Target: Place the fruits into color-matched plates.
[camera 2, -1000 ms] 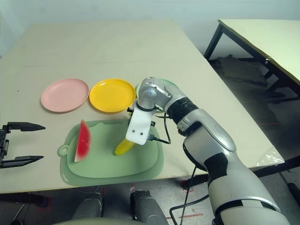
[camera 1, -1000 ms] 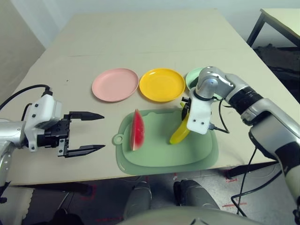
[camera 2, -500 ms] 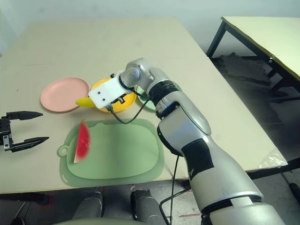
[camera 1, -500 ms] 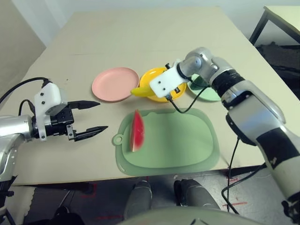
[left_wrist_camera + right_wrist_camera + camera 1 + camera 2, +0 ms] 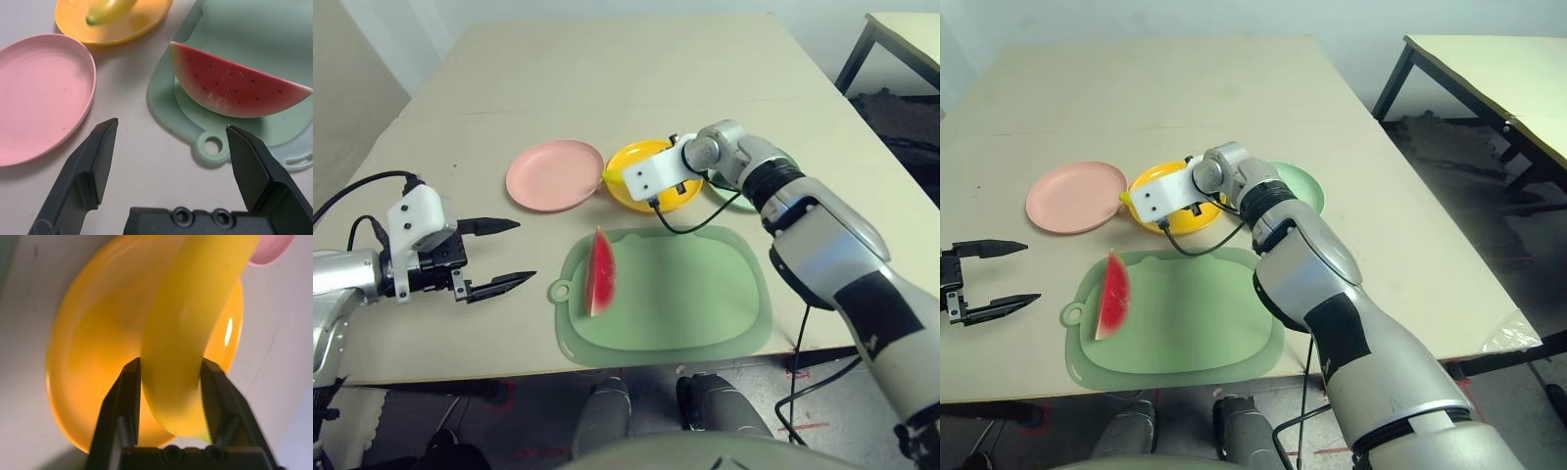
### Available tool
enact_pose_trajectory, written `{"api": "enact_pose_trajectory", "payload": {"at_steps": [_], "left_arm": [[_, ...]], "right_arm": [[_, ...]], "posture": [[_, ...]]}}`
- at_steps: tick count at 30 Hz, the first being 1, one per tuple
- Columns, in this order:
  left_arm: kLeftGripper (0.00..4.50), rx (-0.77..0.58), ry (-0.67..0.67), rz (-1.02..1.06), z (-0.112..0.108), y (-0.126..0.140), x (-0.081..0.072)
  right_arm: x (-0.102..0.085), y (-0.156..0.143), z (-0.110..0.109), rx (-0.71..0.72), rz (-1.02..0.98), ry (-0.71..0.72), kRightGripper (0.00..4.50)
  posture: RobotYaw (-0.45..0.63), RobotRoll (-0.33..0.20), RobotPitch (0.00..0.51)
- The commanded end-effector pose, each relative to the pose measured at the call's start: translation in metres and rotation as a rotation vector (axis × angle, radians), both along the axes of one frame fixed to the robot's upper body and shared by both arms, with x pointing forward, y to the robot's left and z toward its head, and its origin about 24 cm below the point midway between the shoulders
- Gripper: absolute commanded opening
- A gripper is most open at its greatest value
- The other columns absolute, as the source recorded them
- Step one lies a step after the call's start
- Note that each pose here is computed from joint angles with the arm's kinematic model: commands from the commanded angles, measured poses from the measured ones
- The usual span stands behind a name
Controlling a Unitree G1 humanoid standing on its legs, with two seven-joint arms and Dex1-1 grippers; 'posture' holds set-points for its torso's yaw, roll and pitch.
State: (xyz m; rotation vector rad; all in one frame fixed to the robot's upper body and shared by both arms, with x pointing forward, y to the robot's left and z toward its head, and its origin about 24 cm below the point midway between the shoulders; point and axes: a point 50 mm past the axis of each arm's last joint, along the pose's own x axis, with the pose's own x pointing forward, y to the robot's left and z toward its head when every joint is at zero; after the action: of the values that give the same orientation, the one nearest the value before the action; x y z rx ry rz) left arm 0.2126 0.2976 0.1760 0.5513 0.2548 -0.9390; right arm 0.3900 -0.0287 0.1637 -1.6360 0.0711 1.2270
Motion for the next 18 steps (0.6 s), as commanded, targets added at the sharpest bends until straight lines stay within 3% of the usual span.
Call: {"api": "enact_pose_trajectory", "payload": {"at_steps": [1, 3, 8, 12, 18], "left_arm": [[4.5, 0.02, -0.012, -0.017, 0.003, -0.002, 0.001], [4.5, 0.02, -0.013, -0.022, 0.004, -0.002, 0.002], [4.5, 0.036, -0.031, -0.048, 0.008, -0.004, 0.003], [4.5, 0.087, -0.036, -0.106, 0.013, -0.004, 0.005], [4.5, 0.268, -0.089, -0.301, 0.024, -0.012, 0.013]], "right_arm": [[-0.001, -0.006, -0.007, -0.021, 0.0, 0.022, 3.68], [-0.001, -0.007, -0.007, -0.022, -0.001, 0.027, 4.46], [0.001, -0.015, 0.002, 0.018, -0.011, 0.038, 4.46], [0.001, -0.025, 0.018, 0.139, -0.024, 0.145, 4.46], [-0.01, -0.054, 0.035, 0.344, 0.007, 0.563, 4.46]], "posture": [[0.08, 0.0, 0.108], [0.07, 0.0, 0.108], [0.07, 0.0, 0.109], [0.07, 0.0, 0.11], [0.04, 0.0, 0.111]]}}
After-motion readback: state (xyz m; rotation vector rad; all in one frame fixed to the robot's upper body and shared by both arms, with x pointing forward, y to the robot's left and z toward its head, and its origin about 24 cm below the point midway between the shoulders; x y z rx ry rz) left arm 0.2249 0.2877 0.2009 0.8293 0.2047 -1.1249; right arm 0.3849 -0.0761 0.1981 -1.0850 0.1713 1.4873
